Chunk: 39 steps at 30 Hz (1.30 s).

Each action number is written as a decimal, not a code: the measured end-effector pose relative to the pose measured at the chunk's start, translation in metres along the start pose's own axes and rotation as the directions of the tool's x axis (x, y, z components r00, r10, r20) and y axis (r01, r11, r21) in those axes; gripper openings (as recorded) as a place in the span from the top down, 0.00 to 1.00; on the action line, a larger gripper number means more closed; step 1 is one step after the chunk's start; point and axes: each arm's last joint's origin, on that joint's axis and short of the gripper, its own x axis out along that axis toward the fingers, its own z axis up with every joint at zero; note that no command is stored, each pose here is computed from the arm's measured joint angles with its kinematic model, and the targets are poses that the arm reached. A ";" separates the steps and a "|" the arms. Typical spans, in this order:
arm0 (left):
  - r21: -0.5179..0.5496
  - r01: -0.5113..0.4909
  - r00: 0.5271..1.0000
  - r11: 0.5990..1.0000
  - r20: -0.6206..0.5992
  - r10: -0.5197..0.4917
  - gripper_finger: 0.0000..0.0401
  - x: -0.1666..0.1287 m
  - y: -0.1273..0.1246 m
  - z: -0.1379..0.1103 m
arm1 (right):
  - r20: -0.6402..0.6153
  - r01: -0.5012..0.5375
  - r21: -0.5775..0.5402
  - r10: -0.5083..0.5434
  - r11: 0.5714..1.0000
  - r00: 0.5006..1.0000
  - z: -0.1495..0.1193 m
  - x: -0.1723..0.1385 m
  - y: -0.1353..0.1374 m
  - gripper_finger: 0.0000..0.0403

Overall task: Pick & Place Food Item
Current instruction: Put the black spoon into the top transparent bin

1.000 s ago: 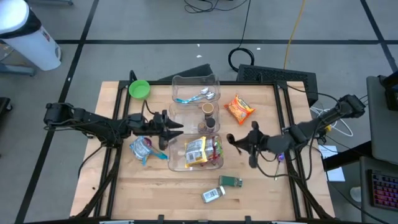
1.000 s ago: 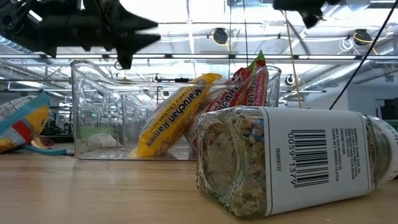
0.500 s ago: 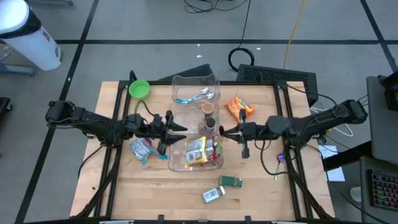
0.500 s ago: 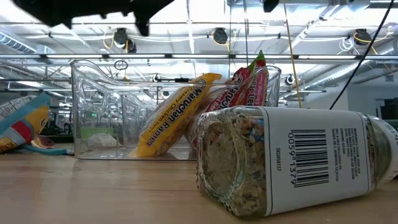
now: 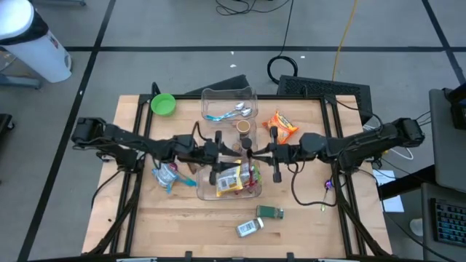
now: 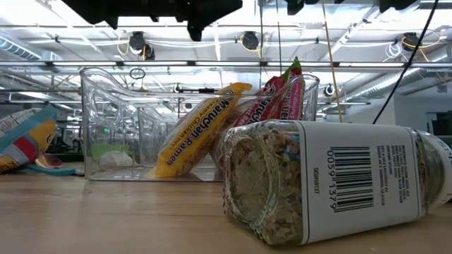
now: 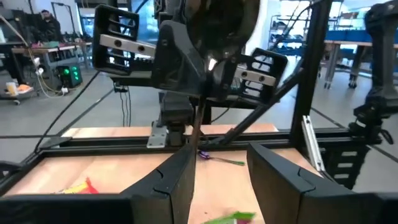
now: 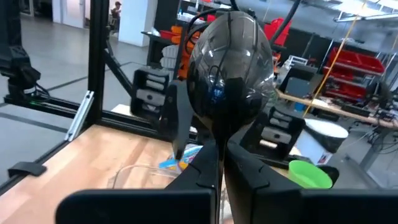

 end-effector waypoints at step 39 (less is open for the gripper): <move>0.015 0.032 0.999 0.999 0.014 -0.032 0.64 0.041 0.021 0.005 | 0.068 -0.010 0.029 0.008 1.000 0.998 0.001 0.004 -0.007 1.00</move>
